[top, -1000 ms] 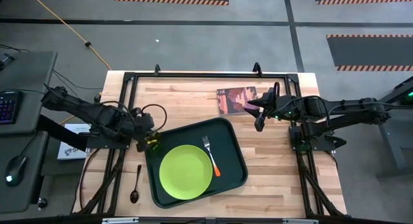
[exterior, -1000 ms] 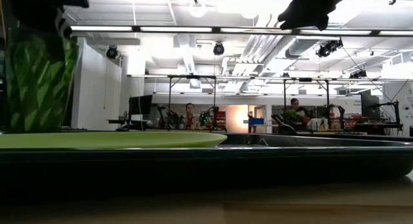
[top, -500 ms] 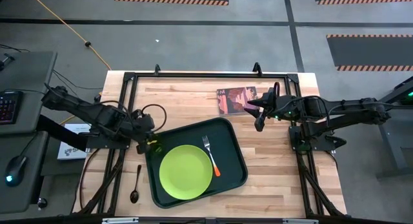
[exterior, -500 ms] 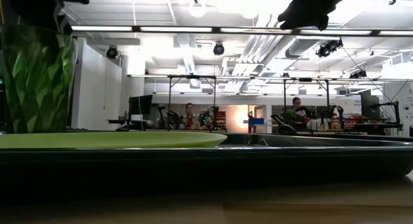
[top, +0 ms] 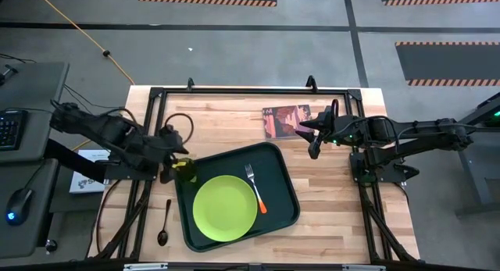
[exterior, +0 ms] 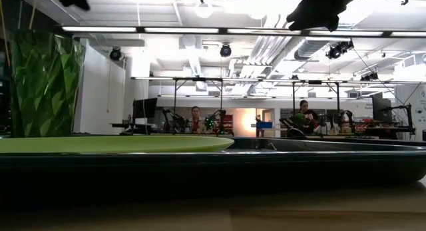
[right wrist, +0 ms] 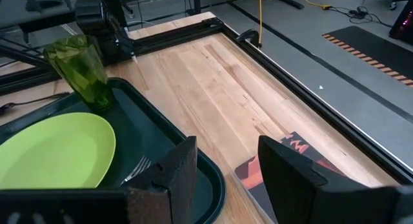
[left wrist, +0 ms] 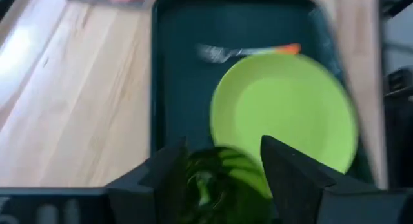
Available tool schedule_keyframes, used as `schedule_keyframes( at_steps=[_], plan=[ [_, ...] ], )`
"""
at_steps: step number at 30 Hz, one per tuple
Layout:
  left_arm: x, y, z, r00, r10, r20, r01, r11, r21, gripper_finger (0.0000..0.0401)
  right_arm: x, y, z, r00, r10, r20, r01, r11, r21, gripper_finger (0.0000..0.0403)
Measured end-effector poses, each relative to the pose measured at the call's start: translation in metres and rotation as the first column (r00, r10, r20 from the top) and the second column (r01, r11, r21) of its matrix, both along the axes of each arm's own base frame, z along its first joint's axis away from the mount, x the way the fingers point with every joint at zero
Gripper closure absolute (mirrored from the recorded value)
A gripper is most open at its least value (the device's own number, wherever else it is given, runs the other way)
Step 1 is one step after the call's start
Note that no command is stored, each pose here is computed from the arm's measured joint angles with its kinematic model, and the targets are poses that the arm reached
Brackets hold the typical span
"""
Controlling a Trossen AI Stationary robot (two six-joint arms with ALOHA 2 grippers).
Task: Pick and place plate/cup/fork/spoon on tray
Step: Put the black spoon on the black tray to the right of the orange fork
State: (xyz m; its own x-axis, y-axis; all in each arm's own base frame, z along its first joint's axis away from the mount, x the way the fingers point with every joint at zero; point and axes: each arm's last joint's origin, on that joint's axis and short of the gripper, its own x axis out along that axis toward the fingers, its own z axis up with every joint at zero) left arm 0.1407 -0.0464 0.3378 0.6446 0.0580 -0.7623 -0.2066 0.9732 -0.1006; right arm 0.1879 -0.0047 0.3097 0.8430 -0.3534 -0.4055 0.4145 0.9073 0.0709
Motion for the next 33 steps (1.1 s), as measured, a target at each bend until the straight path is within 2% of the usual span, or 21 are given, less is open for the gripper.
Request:
schedule_keyframes(
  at_steps=[3,6,9,12,19,23,28,33],
  plan=[
    [0.001,-0.006,0.010,0.997,-0.059,0.051,0.063,0.994,-0.085,0.0197,0.000,0.000,0.000,1.000,-0.002,0.003,0.002,1.000,0.007,0.0245],
    [0.000,-0.014,0.011,0.992,-0.115,0.050,0.122,0.977,-0.173,0.0187,0.000,0.000,0.000,1.000,0.000,0.001,0.000,1.000,0.004,0.0245],
    [-0.001,-0.023,0.010,0.985,-0.168,0.030,0.170,0.963,-0.208,0.0184,0.000,0.000,0.000,1.000,0.001,0.000,-0.001,1.000,0.001,0.0245],
    [-0.002,-0.030,0.008,0.978,-0.205,0.022,0.206,0.958,-0.202,0.0186,0.000,0.000,0.000,1.000,0.000,0.001,0.000,1.000,0.003,0.0245],
    [-0.005,-0.040,0.006,0.979,-0.204,0.022,0.204,0.960,-0.192,0.0189,0.000,0.001,0.000,1.000,0.017,0.000,-0.017,1.000,0.009,0.0245],
    [-0.005,-0.048,-0.008,0.977,-0.214,0.007,0.211,0.954,-0.213,0.0189,0.000,0.001,0.000,1.000,0.023,-0.004,-0.023,1.000,0.002,0.0245],
    [-0.012,-0.065,-0.036,0.978,-0.204,-0.036,0.184,0.935,-0.303,0.0189,0.000,0.001,0.000,1.000,0.027,-0.007,-0.027,1.000,-0.007,0.0245],
    [-0.025,-0.084,-0.056,0.981,-0.179,-0.081,0.129,0.898,-0.420,0.0190,0.000,0.001,0.000,0.999,0.036,-0.016,-0.036,0.999,-0.026,0.0245]
  ],
)
